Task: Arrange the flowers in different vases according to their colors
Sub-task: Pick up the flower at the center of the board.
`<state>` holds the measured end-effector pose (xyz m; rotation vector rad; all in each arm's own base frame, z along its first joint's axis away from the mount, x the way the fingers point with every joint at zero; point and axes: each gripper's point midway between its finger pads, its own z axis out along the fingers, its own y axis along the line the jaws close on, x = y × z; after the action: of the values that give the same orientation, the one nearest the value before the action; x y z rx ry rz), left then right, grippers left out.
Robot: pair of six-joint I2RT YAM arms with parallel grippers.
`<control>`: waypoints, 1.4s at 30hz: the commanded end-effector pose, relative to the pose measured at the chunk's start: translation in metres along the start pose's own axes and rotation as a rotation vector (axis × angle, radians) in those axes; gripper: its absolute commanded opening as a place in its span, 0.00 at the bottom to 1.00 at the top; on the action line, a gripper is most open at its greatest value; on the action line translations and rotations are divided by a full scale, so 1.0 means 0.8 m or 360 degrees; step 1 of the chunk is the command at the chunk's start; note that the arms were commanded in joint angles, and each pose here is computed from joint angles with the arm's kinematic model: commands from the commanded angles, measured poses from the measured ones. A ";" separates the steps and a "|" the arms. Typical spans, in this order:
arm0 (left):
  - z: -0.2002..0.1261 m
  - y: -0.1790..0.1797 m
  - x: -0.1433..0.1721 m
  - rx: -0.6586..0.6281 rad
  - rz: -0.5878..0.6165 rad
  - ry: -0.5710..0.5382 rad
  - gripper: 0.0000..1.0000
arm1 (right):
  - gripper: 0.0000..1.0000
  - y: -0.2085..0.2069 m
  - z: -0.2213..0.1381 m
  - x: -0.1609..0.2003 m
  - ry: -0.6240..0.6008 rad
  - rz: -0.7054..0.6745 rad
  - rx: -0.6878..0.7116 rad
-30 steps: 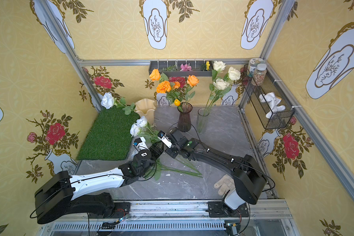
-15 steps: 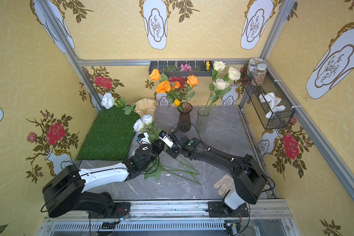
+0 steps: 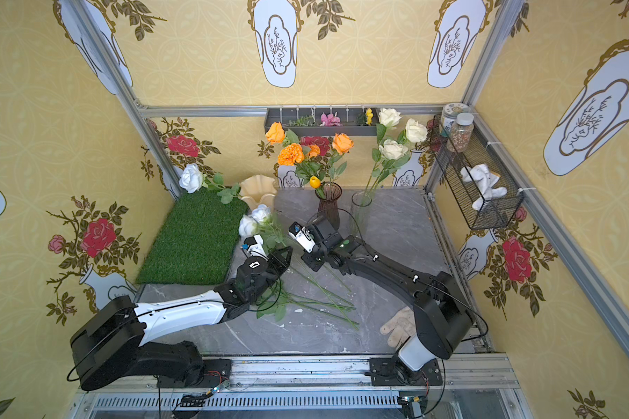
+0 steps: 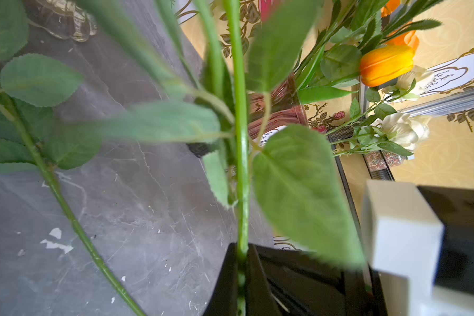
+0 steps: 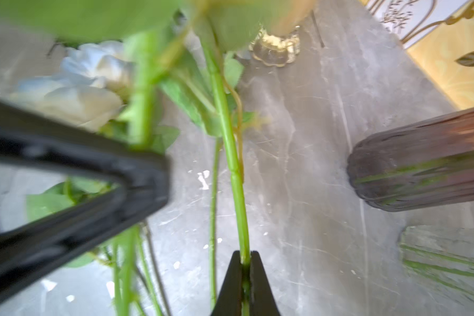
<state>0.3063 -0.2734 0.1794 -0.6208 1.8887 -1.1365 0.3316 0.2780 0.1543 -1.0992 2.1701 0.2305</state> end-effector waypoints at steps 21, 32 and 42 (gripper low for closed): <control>-0.063 0.049 -0.022 -0.0108 -0.0106 -0.0268 0.00 | 0.00 -0.067 -0.008 -0.011 0.0052 0.0052 0.0262; -0.076 0.006 -0.017 -0.0040 -0.0006 -0.0322 0.00 | 0.00 -0.054 -0.014 -0.021 0.0030 0.0007 0.0240; -0.033 0.049 -0.040 -0.0244 -0.0132 -0.0389 0.38 | 0.00 -0.036 -0.051 -0.035 0.0018 0.0058 0.0241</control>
<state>0.2917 -0.2073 0.1578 -0.8916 1.7646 -0.8537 0.3484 0.2612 0.1950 -1.0279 2.1690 0.0584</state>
